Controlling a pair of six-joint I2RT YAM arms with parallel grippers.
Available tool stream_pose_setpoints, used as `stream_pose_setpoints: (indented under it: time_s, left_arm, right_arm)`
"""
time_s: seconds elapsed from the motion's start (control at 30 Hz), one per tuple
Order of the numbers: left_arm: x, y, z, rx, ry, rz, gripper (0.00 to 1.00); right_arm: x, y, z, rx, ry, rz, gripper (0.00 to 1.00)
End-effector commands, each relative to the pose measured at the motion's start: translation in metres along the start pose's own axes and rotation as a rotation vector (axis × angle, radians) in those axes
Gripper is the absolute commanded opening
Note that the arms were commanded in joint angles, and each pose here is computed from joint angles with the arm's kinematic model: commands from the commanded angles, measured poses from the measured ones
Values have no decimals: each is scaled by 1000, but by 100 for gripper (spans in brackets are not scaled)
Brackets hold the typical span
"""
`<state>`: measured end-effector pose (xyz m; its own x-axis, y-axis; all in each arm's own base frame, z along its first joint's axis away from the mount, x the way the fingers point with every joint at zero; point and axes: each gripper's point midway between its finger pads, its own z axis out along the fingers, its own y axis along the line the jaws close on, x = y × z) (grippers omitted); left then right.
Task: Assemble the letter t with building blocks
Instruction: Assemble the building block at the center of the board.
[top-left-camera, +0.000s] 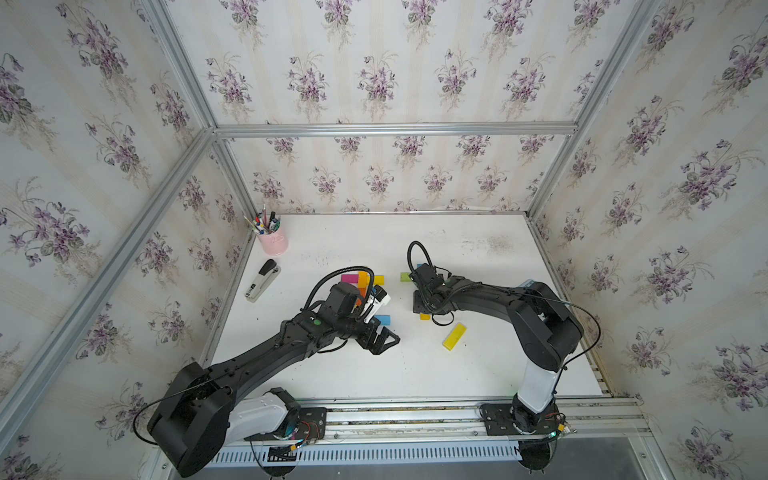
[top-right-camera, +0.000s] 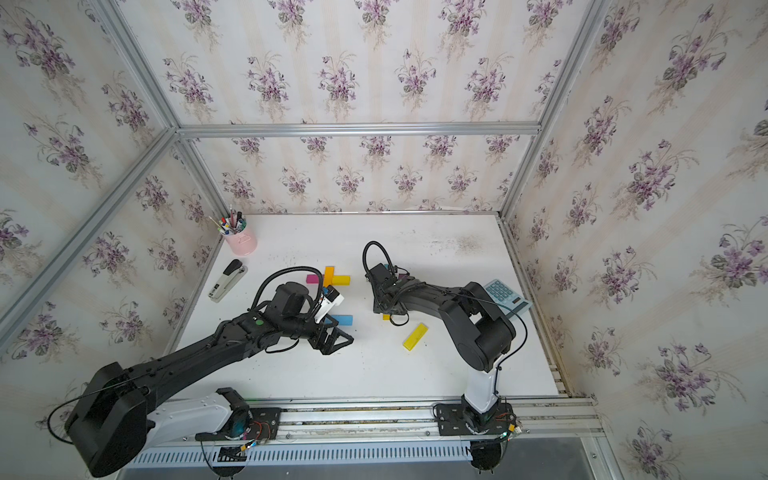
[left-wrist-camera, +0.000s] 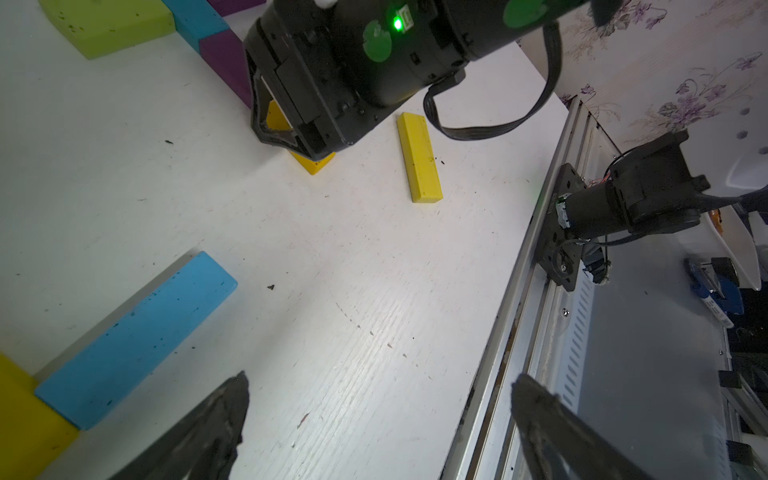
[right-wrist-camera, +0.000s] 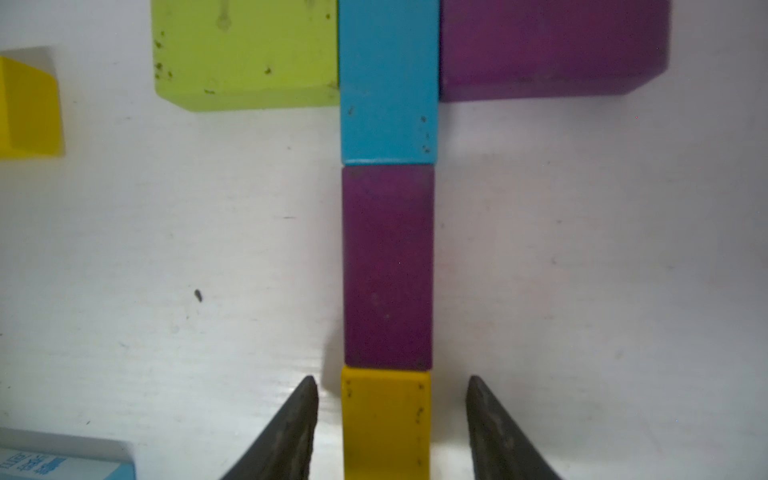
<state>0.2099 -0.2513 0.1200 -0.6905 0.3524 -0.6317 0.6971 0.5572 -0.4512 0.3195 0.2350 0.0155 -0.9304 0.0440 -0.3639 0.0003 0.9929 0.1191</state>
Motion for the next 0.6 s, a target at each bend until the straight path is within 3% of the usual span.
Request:
stream_pose_setpoints:
  time_s: [0.0, 0.57]
  left_arm:
    - [-7, -3, -2, 11, -19, 26, 100]
    - [-8, -4, 0, 20, -13, 22, 100]
  right_arm:
    - [15, -11, 5, 36, 58, -17, 56]
    - [17, -13, 7, 38, 61, -19, 47]
